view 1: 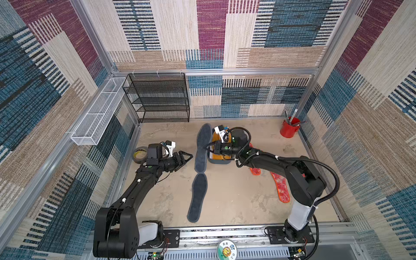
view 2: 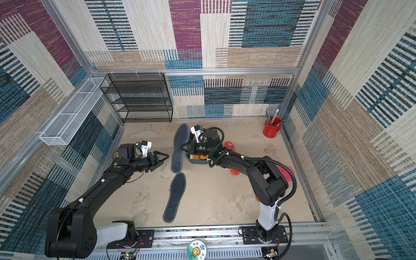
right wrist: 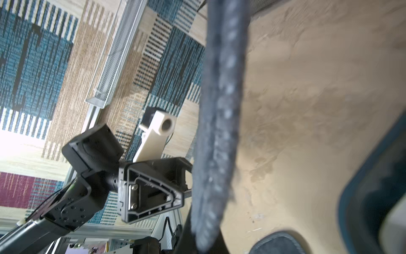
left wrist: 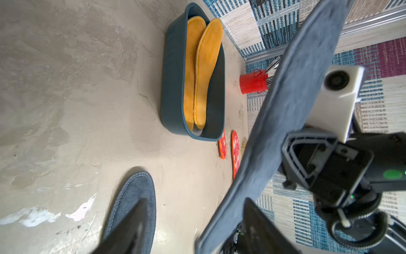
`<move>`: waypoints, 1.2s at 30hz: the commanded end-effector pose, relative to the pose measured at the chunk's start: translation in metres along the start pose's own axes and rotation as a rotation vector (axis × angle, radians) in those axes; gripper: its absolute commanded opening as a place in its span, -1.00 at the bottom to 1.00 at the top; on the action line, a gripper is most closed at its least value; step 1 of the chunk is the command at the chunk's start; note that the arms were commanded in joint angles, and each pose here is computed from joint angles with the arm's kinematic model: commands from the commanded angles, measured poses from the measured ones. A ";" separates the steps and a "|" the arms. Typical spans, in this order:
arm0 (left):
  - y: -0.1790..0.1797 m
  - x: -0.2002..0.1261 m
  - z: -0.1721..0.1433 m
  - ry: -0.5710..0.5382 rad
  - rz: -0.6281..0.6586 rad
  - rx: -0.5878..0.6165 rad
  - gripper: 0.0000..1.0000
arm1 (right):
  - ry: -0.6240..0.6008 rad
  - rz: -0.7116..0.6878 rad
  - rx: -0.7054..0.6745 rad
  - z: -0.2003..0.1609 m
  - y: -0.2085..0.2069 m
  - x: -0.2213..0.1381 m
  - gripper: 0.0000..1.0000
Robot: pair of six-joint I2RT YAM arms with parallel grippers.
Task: Put the insoles into the storage box
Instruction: Pick up the insole from the center of the board, then place the insole in the storage box.
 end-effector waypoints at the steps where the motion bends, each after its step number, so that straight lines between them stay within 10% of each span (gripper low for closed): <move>1: -0.002 -0.009 0.013 -0.070 0.028 0.029 0.98 | 0.063 -0.093 -0.056 0.008 -0.022 -0.022 -1.00; 36: -0.009 -0.025 0.017 -0.135 -0.029 -0.001 1.00 | 0.157 -0.190 0.010 0.029 -0.162 0.003 -1.00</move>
Point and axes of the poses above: each gripper's point midway between its finger pads, its own x axis out along the fingers, its own y axis along the line the jaws close on, z = x × y, the point moved 1 cm from there along -x, back along the fingers, and after that the axes turned 6 degrees about -x, right-handed, at the moved point
